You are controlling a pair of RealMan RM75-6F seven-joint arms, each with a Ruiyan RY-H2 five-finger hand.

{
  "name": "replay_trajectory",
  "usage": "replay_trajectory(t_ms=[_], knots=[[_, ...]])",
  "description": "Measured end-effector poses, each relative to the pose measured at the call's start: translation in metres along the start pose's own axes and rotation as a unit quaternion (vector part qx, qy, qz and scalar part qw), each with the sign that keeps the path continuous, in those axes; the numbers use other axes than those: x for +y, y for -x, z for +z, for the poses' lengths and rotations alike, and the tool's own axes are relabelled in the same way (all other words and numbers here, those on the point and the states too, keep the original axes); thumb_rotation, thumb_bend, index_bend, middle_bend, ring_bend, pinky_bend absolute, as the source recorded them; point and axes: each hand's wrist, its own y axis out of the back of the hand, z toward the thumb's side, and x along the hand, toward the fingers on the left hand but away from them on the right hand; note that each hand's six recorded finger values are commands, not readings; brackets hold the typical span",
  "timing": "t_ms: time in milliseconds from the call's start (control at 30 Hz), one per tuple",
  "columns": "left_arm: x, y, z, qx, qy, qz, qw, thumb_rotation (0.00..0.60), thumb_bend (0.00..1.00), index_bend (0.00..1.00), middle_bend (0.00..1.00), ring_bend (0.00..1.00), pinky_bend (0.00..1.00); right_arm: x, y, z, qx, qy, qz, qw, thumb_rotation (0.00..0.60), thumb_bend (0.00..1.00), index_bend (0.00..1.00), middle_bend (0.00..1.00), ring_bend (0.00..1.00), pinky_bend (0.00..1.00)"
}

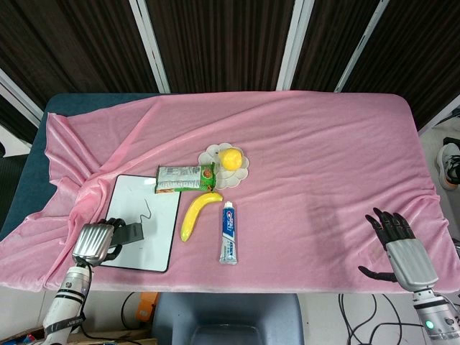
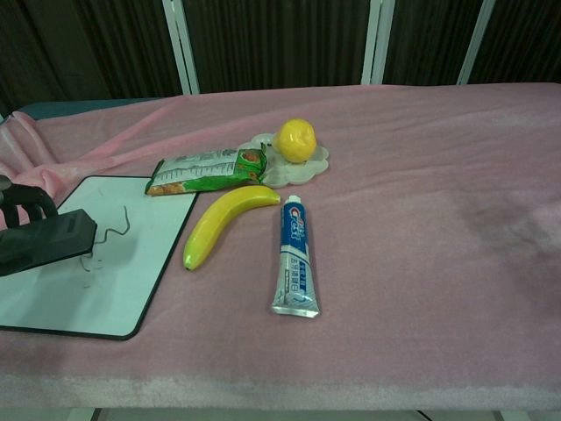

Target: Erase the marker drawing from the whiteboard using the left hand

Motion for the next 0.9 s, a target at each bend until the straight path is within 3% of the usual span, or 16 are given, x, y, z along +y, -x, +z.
replay_trajectory(t_ms=[900], knots=[[-0.026, -0.028, 0.024, 0.022, -0.082, -0.038, 0.9957, 0.6, 0.78, 0.65, 0.81, 0.67, 0.59, 0.004, -0.001, -0.001, 0.003, 0.006, -0.005, 1.0, 0.6, 0.22, 0.0, 0.0, 0.0, 0.0]])
